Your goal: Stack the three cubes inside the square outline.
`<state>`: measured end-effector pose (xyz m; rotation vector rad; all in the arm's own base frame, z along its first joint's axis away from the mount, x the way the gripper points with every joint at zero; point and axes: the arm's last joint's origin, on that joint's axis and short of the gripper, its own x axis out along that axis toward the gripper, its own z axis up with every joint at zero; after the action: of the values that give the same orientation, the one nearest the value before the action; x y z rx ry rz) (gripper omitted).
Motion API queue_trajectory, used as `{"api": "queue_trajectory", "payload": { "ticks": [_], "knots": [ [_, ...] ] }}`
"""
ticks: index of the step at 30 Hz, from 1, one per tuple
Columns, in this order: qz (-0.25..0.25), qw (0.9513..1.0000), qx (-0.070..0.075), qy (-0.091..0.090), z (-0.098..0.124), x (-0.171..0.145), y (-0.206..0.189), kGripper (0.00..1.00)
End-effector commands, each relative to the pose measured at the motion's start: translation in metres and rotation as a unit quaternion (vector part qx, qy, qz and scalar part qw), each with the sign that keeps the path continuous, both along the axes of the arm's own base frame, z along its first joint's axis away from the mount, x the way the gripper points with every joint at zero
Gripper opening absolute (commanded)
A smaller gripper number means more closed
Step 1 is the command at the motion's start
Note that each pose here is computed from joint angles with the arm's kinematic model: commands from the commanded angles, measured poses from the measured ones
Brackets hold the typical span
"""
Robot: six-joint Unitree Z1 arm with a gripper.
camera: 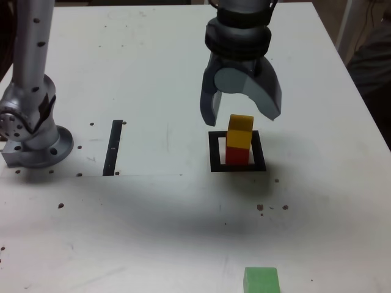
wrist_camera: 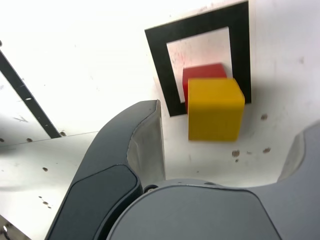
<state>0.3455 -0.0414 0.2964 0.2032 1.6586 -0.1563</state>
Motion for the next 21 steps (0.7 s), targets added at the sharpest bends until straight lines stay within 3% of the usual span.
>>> {"api": "queue_trajectory", "payload": {
  "ticks": [1, 9, 21],
  "knots": [
    [-0.008, 0.9999, 0.003, -0.009, 0.007, -0.001, -0.006, 1.0],
    [-0.038, 0.9992, 0.012, -0.008, 0.017, -0.005, -0.041, 1.0],
    [-0.056, 0.9984, 0.001, -0.006, 0.017, -0.008, -0.11, 0.99]
  ]
}}
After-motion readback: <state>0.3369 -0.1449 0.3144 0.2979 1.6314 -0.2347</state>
